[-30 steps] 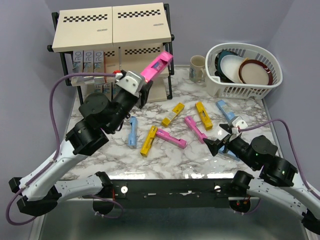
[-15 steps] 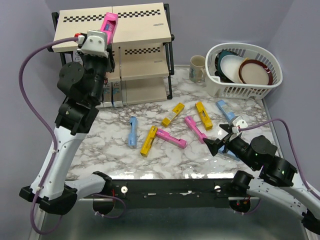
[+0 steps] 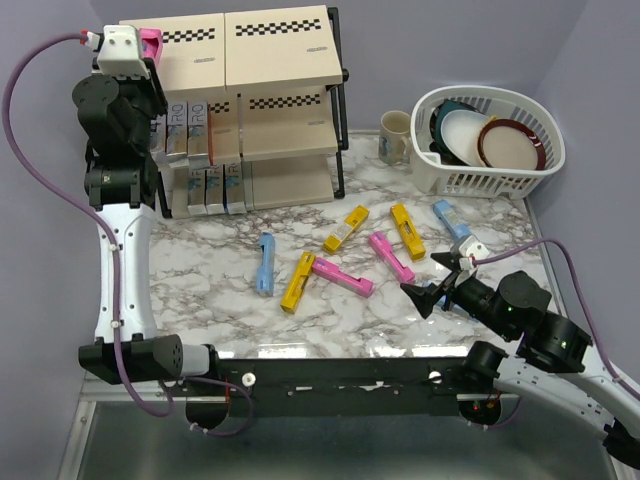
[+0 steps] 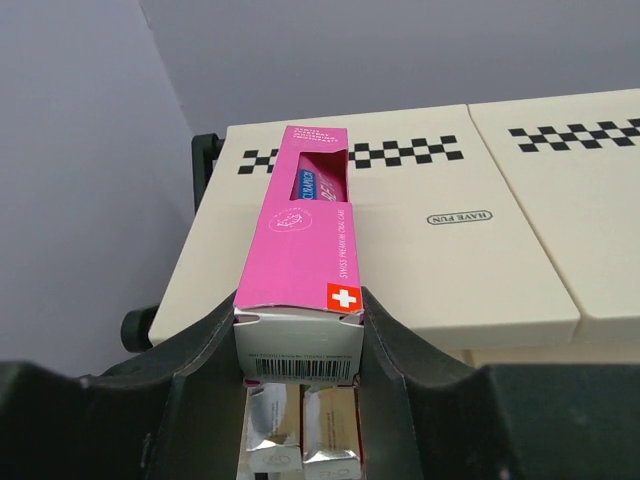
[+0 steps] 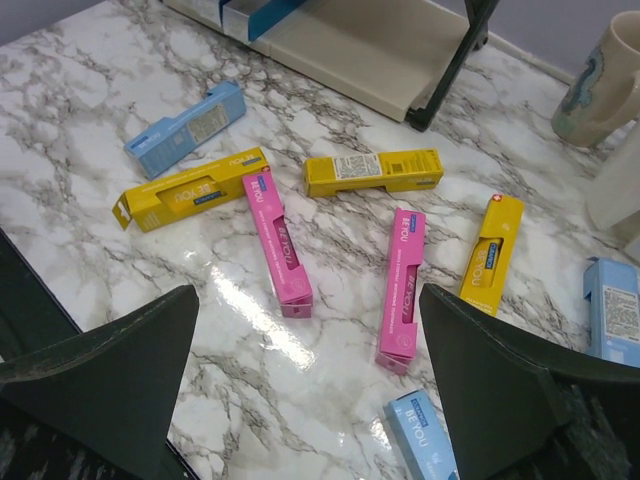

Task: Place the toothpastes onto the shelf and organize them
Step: Place the toothpaste on the shelf.

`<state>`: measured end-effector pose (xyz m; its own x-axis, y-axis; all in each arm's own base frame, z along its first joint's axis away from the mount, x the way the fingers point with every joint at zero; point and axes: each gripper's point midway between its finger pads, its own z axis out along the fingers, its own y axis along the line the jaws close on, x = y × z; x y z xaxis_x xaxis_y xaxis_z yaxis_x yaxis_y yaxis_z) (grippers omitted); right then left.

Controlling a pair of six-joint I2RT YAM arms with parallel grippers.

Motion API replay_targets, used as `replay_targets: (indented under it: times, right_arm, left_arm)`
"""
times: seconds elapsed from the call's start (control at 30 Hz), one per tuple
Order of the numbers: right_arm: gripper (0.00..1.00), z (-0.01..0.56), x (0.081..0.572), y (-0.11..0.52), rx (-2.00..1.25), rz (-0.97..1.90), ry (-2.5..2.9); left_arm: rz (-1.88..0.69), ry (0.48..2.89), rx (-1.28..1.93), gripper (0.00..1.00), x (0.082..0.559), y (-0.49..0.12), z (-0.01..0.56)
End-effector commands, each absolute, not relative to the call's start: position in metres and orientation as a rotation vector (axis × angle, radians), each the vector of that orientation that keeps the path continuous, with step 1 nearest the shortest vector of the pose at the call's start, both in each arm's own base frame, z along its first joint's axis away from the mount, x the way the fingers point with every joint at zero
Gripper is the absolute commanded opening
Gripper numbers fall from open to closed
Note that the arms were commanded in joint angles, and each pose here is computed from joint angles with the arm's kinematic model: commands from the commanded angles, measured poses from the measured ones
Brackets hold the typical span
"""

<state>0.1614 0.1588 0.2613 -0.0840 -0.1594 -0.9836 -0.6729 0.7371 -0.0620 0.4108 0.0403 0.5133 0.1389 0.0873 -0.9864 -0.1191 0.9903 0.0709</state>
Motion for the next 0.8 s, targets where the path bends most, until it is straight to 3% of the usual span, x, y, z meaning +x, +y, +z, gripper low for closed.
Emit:
replay_targets:
  times: [0.0, 0.7, 0.77]
  right_arm:
    - [1.00, 0.255, 0.152, 0.170, -0.732, 0.556, 1.626]
    - [1.00, 0.251, 0.145, 0.178, -0.790, 0.598, 1.618]
    - [1.00, 0.249, 0.146, 0.179, -0.796, 0.598, 1.623]
  left_arm:
    - [0.138, 1.386, 0.044, 0.38, 0.419, 0.046, 0.532]
    - [0.218, 1.455, 0.003, 0.41, 0.458, 0.095, 0.510]
    - [0.203, 1.457, 0.006, 0.46, 0.460, 0.095, 0.508]
